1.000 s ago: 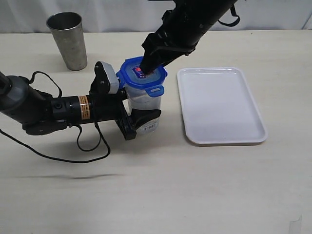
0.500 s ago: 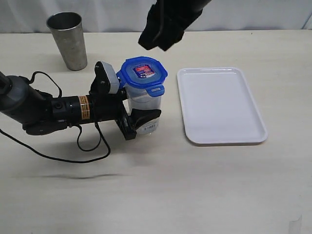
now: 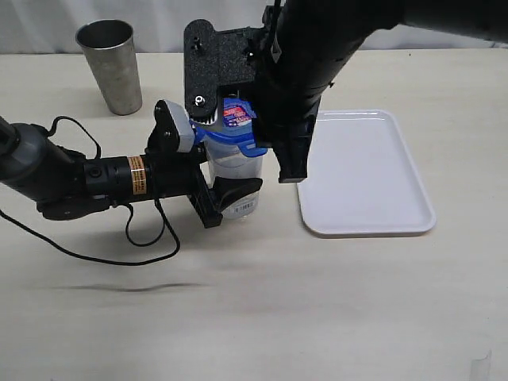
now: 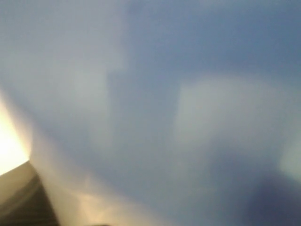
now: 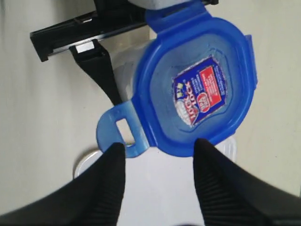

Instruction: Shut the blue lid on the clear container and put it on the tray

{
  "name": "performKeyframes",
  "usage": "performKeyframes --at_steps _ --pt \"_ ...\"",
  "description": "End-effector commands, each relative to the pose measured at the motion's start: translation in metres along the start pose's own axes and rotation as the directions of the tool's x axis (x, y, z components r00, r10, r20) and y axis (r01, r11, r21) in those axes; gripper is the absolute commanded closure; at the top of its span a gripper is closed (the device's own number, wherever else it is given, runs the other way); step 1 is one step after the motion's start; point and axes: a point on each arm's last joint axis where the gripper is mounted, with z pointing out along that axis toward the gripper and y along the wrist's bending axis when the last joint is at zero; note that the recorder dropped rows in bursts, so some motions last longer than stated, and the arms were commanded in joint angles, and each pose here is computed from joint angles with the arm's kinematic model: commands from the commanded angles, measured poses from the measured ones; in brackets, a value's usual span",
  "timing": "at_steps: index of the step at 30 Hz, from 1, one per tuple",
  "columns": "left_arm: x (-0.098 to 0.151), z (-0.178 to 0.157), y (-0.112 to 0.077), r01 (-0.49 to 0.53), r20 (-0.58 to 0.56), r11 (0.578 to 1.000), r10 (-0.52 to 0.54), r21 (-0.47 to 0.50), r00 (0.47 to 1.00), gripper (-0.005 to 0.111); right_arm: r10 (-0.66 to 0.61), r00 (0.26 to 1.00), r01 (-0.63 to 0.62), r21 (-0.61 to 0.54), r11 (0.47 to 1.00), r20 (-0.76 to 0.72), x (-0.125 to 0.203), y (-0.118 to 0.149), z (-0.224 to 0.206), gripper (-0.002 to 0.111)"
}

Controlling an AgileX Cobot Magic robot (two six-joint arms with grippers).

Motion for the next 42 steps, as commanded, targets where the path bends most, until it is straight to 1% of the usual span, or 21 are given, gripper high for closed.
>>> performKeyframes --at_steps 1,11,17,22,26,29,31,32,33,36,38,39,42 --pt "0.007 0.002 -0.004 -0.005 -0.064 1.0 0.006 0.015 0.998 0.107 -0.013 0.999 0.011 0.062 0.998 0.044 -0.003 -0.004 0.001 0.065" --pt "0.007 0.002 -0.004 -0.005 -0.062 1.0 0.006 0.016 0.998 0.107 -0.042 0.999 0.042 -0.01 0.999 -0.008 -0.005 0.004 0.029 0.065" --pt "0.007 0.002 -0.004 -0.005 -0.062 1.0 0.006 0.016 0.998 0.107 -0.051 0.999 0.051 -0.042 0.998 0.005 -0.007 0.007 0.04 0.065" --pt "0.007 0.002 -0.004 -0.005 -0.061 1.0 0.006 0.018 0.998 0.107 -0.099 0.995 0.099 -0.051 0.994 0.017 -0.002 0.02 0.054 0.065" --pt "0.006 0.002 -0.007 -0.019 -0.05 0.999 0.021 0.05 0.999 0.107 -0.134 0.991 0.135 -0.041 0.99 0.025 0.006 0.037 0.074 0.065" --pt "0.005 0.002 -0.008 -0.023 -0.046 0.998 0.026 0.06 0.999 0.107 -0.131 0.991 0.132 -0.053 0.99 0.024 0.009 0.044 0.082 0.065" --pt "0.005 0.002 -0.008 -0.019 -0.042 0.998 0.021 0.061 0.999 0.107 -0.126 0.991 0.128 -0.04 0.991 0.043 0.01 0.048 0.087 0.067" --pt "0.005 0.002 -0.008 -0.02 -0.04 0.998 0.022 0.063 0.999 0.107 -0.113 0.993 0.114 -0.041 0.993 0.045 0.011 0.05 0.089 0.07" --pt "0.005 0.002 -0.009 -0.022 -0.041 0.997 0.025 0.068 0.999 0.107 -0.109 0.993 0.111 -0.047 0.993 0.042 0.012 0.052 0.09 0.071" --pt "0.005 0.002 -0.009 -0.027 -0.041 0.997 0.03 0.069 0.999 0.107 -0.091 0.996 0.093 -0.079 0.993 0.026 0.014 0.054 0.087 0.071" --pt "0.005 0.002 -0.008 -0.072 -0.036 0.995 0.074 0.062 0.997 0.107 -0.048 0.998 0.052 -0.1 0.994 0.037 0.014 0.055 0.077 0.071" --pt "0.005 0.002 -0.008 -0.101 -0.034 0.993 0.103 0.063 0.994 0.107 -0.001 0.998 0.008 -0.114 0.993 0.061 0.013 0.055 0.066 0.071" --pt "0.004 0.0 -0.006 -0.131 -0.037 0.99 0.134 0.056 0.99 0.107 0.067 0.991 -0.054 -0.117 0.992 0.116 0.012 0.054 0.043 0.07"
